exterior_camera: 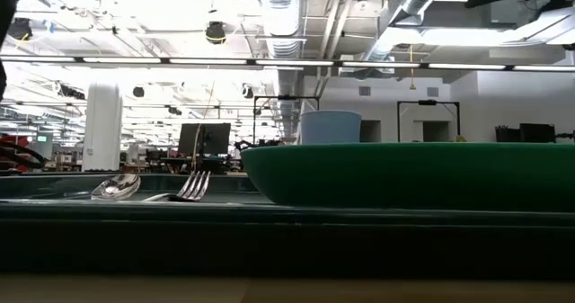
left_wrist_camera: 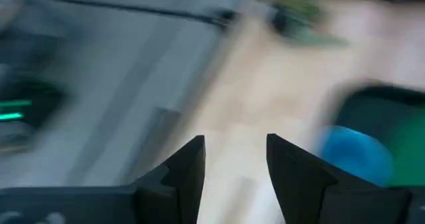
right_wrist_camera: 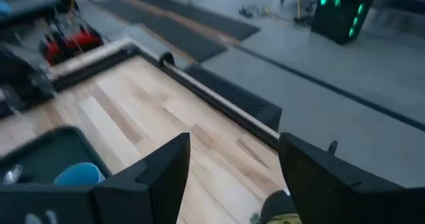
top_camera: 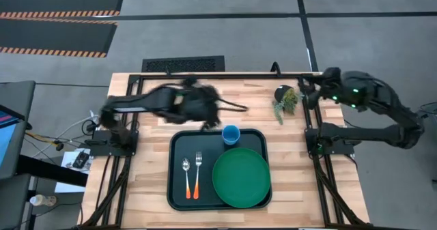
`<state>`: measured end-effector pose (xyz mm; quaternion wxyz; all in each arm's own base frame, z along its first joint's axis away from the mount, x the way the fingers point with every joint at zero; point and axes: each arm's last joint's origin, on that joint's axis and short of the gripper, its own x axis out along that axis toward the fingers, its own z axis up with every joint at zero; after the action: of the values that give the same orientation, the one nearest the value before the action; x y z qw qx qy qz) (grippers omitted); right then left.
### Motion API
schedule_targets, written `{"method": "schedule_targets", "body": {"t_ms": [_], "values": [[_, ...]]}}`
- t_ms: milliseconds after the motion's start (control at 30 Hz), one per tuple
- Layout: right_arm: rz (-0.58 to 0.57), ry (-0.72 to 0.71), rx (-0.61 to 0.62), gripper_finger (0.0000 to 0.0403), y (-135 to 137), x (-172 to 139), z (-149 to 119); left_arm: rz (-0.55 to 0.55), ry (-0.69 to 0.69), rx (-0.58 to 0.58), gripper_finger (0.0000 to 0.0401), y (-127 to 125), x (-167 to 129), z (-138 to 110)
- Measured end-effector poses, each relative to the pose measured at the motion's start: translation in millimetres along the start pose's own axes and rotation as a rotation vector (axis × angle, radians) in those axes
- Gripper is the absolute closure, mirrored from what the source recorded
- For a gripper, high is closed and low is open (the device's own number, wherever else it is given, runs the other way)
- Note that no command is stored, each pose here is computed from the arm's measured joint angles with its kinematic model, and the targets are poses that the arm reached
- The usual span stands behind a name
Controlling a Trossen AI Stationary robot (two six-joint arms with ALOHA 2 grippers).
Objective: Pick and place plate/cup/fork/spoon on tray
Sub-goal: Return to Home Position
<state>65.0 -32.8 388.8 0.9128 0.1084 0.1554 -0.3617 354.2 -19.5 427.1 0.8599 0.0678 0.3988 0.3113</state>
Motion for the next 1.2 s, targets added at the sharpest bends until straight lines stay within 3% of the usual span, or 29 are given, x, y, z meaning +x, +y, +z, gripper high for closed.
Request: {"method": "schedule_targets", "body": {"t_ms": [67, 133, 200, 367, 467, 567, 833, 1033, 1200], "values": [[0.028, -0.058, 0.032, 0.0148, -6.0, -10.1, -8.2, 0.172, -0.065, -0.022, 0.0253, 13.5, -35.0, -13.2], [0.104, -0.104, 0.084, 0.0148, -11.0, -17.4, -23.2, 0.268, -0.146, -0.087, 0.0253, 25.7, -67.7, -28.2], [0.190, -0.157, 0.119, 0.0148, -14.0, -18.7, -41.0, 0.252, -0.221, -0.192, 0.0253, 31.0, -90.8, -42.8], [0.353, -0.331, 0.203, 0.0148, -19.4, -12.2, -84.1, 0.158, -0.322, -0.296, 0.0253, 35.2, -118.8, -101.3], [0.393, -0.363, 0.226, 0.0148, -20.3, -3.4, -105.5, 0.127, -0.370, -0.380, 0.0253, 30.6, -112.5, -146.0], [0.386, -0.287, 0.228, 0.0148, -16.8, 8.3, -116.1, 0.080, -0.393, -0.482, 0.0253, 33.1, -98.3, -192.3], [0.434, -0.291, 0.248, 0.0148, -9.5, 16.6, -113.1, -0.085, -0.488, -0.787, 0.0253, 38.0, -45.7, -294.2], [0.419, -0.306, 0.255, 0.0148, -10.1, 16.6, -112.9, -0.269, -0.495, -0.944, 0.0253, 37.9, -19.3, -340.3], [0.418, -0.301, 0.245, 0.0148, -10.1, 16.8, -113.5, -0.500, -0.421, -1.055, 0.0253, 43.8, -20.6, -350.2]]}}
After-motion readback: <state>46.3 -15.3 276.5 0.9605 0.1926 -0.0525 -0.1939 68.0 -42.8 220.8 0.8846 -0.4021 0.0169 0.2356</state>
